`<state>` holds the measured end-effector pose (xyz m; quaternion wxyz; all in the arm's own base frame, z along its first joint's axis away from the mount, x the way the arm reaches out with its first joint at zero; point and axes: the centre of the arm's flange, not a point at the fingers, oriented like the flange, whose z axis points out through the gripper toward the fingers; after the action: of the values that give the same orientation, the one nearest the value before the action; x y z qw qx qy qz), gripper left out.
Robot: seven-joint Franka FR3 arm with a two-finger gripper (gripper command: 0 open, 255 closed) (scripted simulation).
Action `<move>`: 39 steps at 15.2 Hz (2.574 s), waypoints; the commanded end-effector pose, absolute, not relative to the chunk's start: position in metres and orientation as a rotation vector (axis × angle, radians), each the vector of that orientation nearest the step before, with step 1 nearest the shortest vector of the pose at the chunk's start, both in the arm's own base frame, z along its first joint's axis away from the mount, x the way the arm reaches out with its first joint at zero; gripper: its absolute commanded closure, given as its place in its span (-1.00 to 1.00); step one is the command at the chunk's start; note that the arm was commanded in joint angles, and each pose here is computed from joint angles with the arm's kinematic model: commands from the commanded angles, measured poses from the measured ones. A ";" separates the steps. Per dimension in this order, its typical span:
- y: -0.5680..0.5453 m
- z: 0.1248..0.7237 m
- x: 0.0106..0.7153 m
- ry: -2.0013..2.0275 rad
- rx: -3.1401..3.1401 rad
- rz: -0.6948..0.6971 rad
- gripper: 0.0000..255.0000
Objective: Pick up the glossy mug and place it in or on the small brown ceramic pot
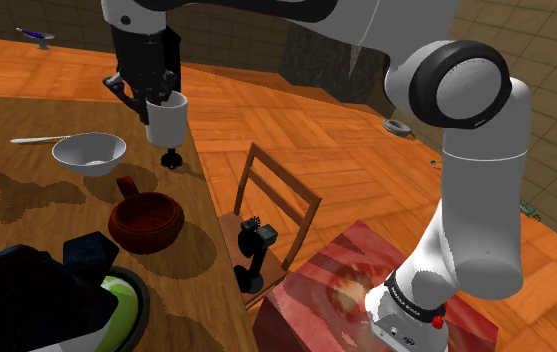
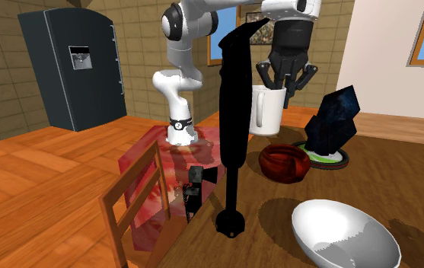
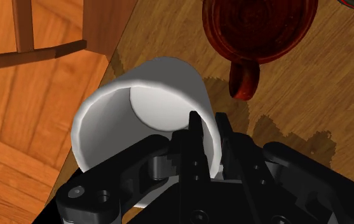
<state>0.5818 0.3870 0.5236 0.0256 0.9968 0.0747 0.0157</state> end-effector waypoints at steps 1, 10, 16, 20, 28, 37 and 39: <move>0.409 0.528 0.567 0.230 3.082 0.049 1.00; 0.473 0.526 0.523 0.230 3.082 0.049 1.00; 0.473 0.494 0.523 0.230 3.082 0.049 1.00; 0.473 0.473 0.523 0.230 3.082 0.049 1.00; 0.473 0.449 0.523 0.230 3.082 0.049 1.00; 0.473 0.449 0.524 0.230 3.082 0.049 -1.00; 0.474 0.462 0.523 0.230 3.082 0.049 -1.00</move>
<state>0.5227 0.4741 0.4563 0.0253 0.9968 0.0744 0.0158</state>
